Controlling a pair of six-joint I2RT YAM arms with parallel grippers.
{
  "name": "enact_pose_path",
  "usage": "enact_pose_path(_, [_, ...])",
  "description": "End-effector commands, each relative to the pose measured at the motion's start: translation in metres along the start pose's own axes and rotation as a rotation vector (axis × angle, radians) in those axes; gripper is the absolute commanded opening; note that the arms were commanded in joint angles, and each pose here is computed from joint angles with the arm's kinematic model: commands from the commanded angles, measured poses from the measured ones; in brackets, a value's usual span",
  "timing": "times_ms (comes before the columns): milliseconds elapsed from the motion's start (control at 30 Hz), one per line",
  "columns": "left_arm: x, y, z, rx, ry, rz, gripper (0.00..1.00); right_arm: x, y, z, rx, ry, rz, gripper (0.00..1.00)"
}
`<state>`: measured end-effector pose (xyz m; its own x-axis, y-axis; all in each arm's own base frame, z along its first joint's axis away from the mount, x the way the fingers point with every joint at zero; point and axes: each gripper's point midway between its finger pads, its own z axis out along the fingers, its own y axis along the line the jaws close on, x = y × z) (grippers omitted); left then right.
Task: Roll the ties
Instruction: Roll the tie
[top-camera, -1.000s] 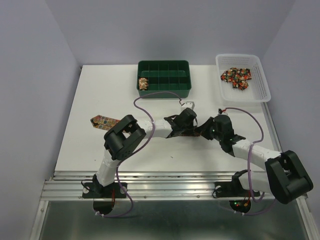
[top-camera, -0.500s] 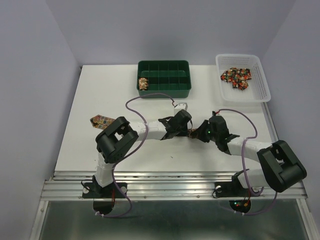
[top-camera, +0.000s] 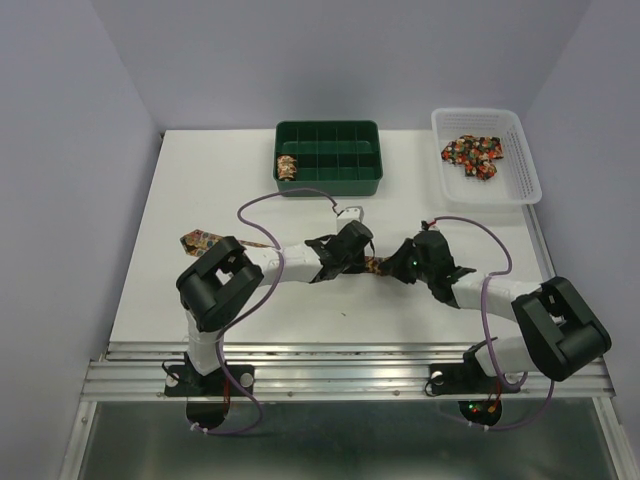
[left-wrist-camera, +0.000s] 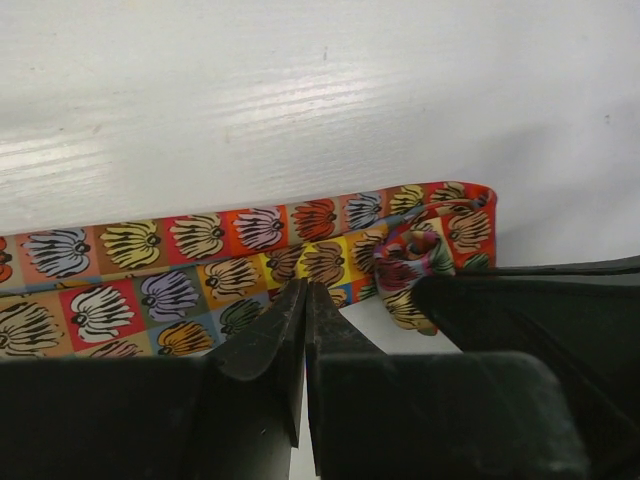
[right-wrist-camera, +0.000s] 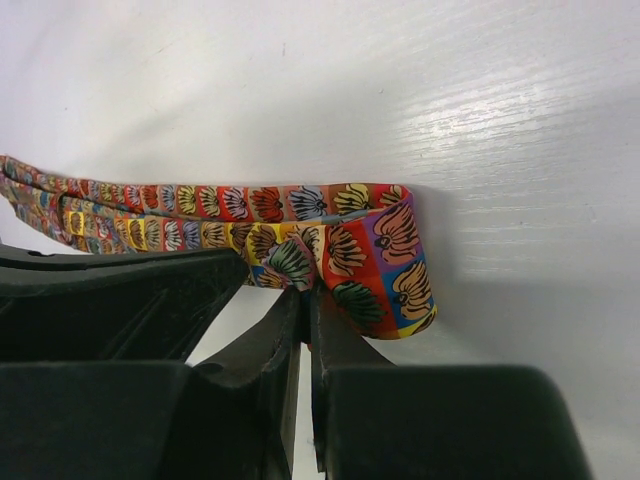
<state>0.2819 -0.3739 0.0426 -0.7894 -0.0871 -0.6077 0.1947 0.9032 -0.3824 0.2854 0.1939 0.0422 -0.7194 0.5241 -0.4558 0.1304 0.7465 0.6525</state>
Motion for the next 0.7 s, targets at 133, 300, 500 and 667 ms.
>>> enact_pose_path(133, [-0.004, 0.009, -0.004, -0.008, -0.017, -0.019, 0.13, -0.028, 0.033, 0.003, -0.074, -0.087, 0.013, 0.01])
enact_pose_path(300, [-0.002, 0.012, -0.004, -0.003, -0.011, -0.024, 0.12, -0.025, 0.037, 0.007, -0.091, -0.074, 0.021, 0.01])
enact_pose_path(500, [-0.005, 0.008, -0.008, 0.015, -0.018, -0.028, 0.12, -0.025, 0.040, 0.011, -0.100, -0.070, 0.023, 0.01])
enact_pose_path(667, [-0.005, 0.007, -0.009, 0.025, -0.019, -0.031, 0.11, -0.019, 0.043, 0.018, -0.104, -0.045, 0.016, 0.01])
